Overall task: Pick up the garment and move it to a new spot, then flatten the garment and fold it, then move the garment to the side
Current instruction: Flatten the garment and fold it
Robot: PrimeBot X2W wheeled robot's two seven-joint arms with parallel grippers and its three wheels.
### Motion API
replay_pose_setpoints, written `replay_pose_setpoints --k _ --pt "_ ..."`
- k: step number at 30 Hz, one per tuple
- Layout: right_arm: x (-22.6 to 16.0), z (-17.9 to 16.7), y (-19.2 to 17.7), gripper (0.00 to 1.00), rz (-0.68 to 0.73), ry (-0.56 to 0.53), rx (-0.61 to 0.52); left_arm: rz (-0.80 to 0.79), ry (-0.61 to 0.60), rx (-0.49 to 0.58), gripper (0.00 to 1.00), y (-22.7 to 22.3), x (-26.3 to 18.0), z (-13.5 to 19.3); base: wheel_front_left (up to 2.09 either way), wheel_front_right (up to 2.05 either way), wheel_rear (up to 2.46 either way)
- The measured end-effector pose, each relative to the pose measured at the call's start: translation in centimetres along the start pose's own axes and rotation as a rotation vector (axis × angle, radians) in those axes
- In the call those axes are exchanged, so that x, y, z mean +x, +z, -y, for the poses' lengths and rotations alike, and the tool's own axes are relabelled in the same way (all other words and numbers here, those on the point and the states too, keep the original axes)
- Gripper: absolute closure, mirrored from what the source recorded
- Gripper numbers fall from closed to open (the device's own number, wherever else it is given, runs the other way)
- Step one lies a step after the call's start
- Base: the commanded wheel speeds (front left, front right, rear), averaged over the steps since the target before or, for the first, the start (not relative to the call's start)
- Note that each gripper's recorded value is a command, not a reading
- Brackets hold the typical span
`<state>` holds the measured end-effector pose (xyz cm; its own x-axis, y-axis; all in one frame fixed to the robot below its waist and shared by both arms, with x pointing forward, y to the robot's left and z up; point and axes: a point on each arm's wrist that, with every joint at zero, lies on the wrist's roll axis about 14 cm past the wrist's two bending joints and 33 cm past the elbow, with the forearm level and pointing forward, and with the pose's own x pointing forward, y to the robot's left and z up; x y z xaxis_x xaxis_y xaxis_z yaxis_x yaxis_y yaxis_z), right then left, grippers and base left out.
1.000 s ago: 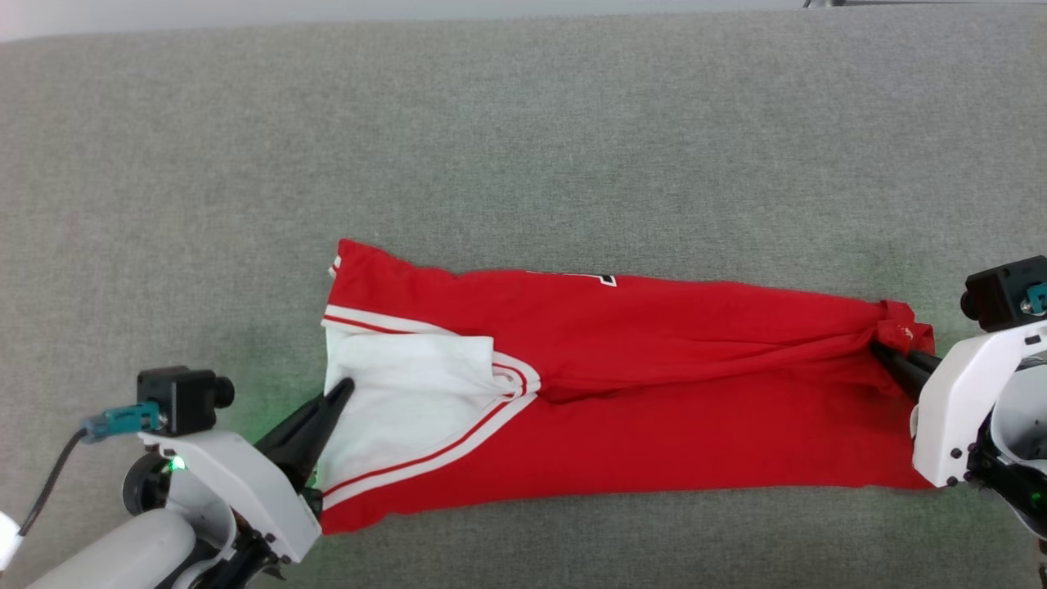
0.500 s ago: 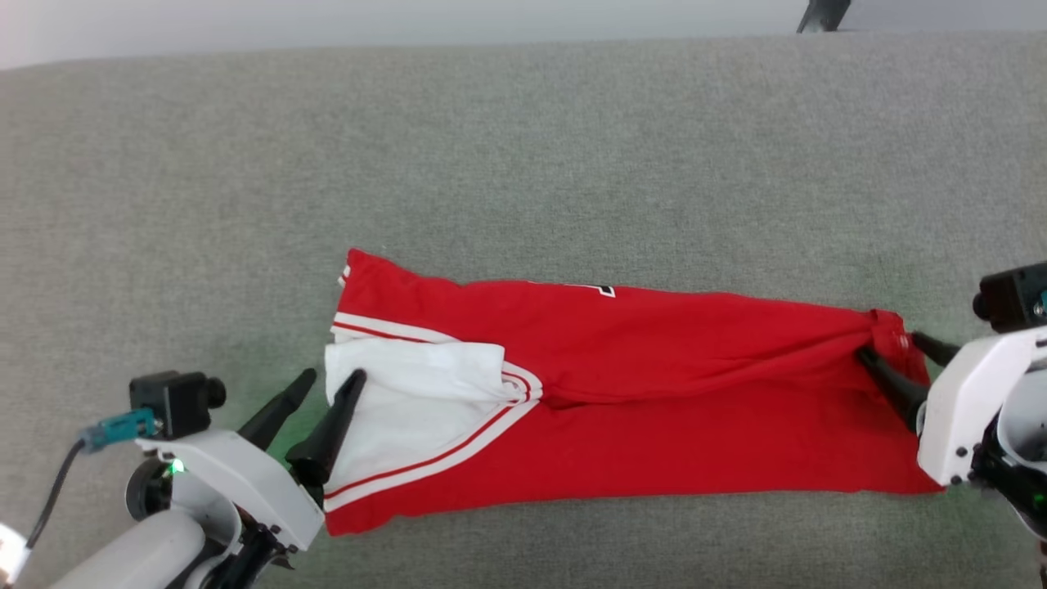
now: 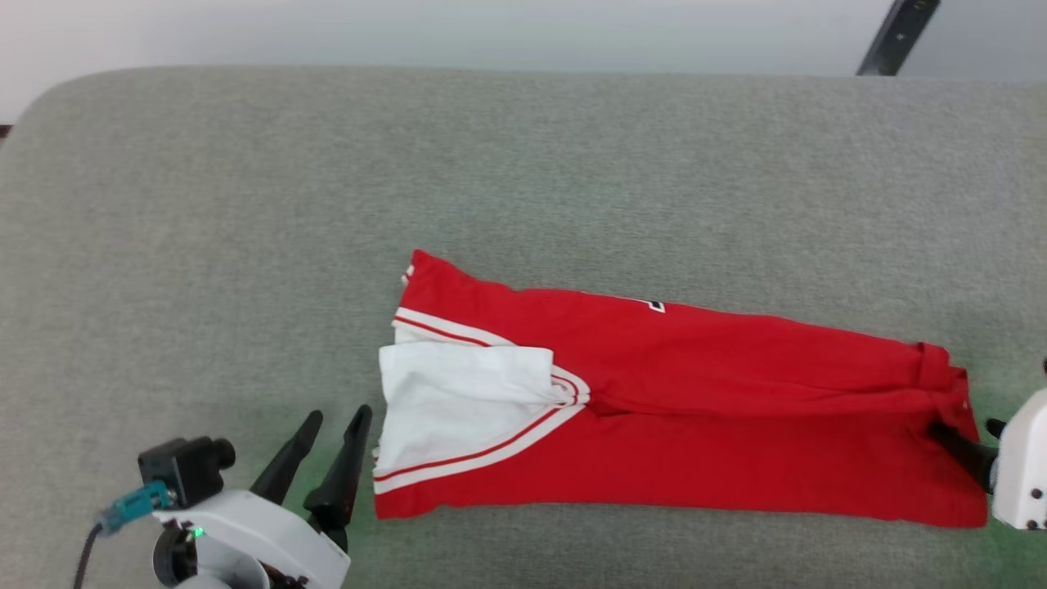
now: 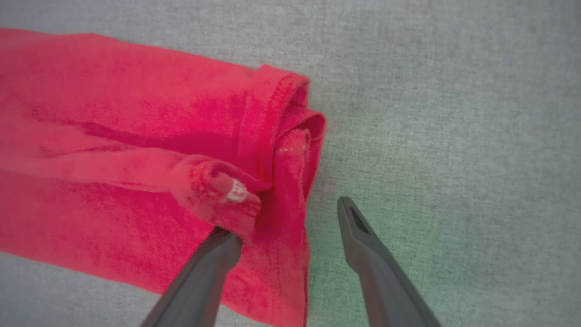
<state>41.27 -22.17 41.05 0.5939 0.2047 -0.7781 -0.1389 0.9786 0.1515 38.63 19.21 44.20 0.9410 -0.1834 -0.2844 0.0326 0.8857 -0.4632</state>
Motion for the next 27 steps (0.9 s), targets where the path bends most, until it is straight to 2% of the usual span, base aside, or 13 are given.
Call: replay_pose_setpoints --k 6,14,27 --pt "0.3 0.2 -0.4 0.00 -0.050 -0.001 0.019 0.069 0.063 0.005 0.00 0.6 -1.8 -1.3 0.00 0.00 0.00" --pt "1.0 -0.4 -1.2 0.00 -0.110 0.009 0.033 0.183 0.117 0.083 0.00 2.6 -3.3 -2.3 0.00 0.00 0.00" --pt "1.1 -0.7 -1.1 0.00 -0.131 0.010 0.033 0.269 0.134 0.194 0.00 3.7 -4.4 -2.5 0.00 0.00 0.00"
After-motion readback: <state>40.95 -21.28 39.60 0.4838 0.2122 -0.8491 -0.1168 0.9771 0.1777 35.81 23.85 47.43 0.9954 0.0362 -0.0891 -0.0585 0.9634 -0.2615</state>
